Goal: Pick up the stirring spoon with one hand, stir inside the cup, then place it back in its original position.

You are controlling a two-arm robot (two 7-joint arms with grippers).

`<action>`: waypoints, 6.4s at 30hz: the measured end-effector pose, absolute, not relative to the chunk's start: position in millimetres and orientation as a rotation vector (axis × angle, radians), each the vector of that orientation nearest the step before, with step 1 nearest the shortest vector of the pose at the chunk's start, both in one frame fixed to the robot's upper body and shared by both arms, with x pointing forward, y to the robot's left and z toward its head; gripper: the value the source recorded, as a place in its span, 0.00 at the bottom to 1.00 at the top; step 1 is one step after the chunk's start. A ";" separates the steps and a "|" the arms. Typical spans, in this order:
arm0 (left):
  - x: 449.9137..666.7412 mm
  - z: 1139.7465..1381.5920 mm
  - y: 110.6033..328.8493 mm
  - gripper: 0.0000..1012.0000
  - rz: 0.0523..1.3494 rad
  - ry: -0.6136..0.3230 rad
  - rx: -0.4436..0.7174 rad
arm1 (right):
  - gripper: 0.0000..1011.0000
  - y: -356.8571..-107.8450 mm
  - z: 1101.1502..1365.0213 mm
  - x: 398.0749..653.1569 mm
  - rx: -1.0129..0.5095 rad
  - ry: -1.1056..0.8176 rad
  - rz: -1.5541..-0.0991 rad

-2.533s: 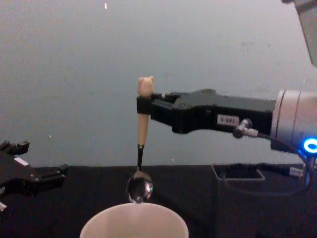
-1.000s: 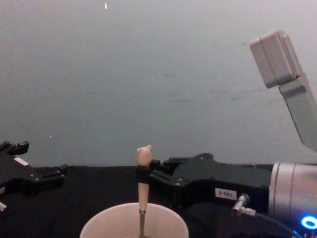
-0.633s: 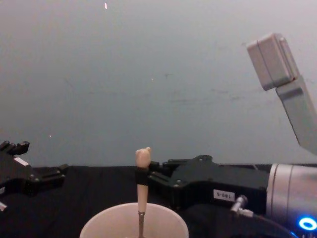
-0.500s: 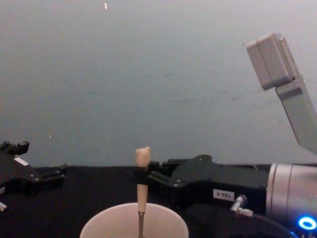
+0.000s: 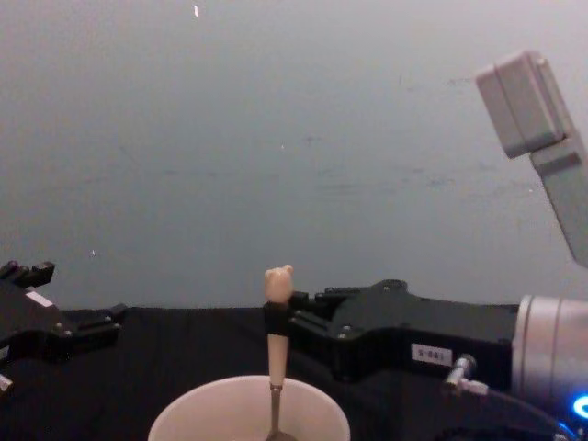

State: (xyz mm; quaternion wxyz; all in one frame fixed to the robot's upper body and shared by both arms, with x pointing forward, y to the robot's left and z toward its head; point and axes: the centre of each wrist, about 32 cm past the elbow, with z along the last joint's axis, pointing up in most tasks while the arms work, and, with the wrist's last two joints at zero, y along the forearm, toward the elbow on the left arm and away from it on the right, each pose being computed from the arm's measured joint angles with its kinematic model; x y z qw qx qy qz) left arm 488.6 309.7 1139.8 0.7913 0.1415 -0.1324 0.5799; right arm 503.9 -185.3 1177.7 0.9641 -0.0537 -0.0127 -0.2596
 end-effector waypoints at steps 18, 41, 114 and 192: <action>488.6 1139.8 309.7 0.99 1.248 -0.285 0.304 | 0.16 -193.2 1180.7 487.3 -0.121 -0.024 -0.468; 488.6 1139.8 309.6 0.99 1.248 -0.285 0.304 | 0.16 -168.4 1178.5 498.3 -0.105 -0.042 -0.416; 488.6 1139.8 309.7 0.99 1.248 -0.285 0.304 | 0.16 -165.4 1176.0 504.1 -0.113 -0.027 -0.437; 488.6 1139.8 309.7 0.99 1.248 -0.285 0.304 | 0.16 -163.6 1184.0 511.7 -0.090 -0.045 -0.447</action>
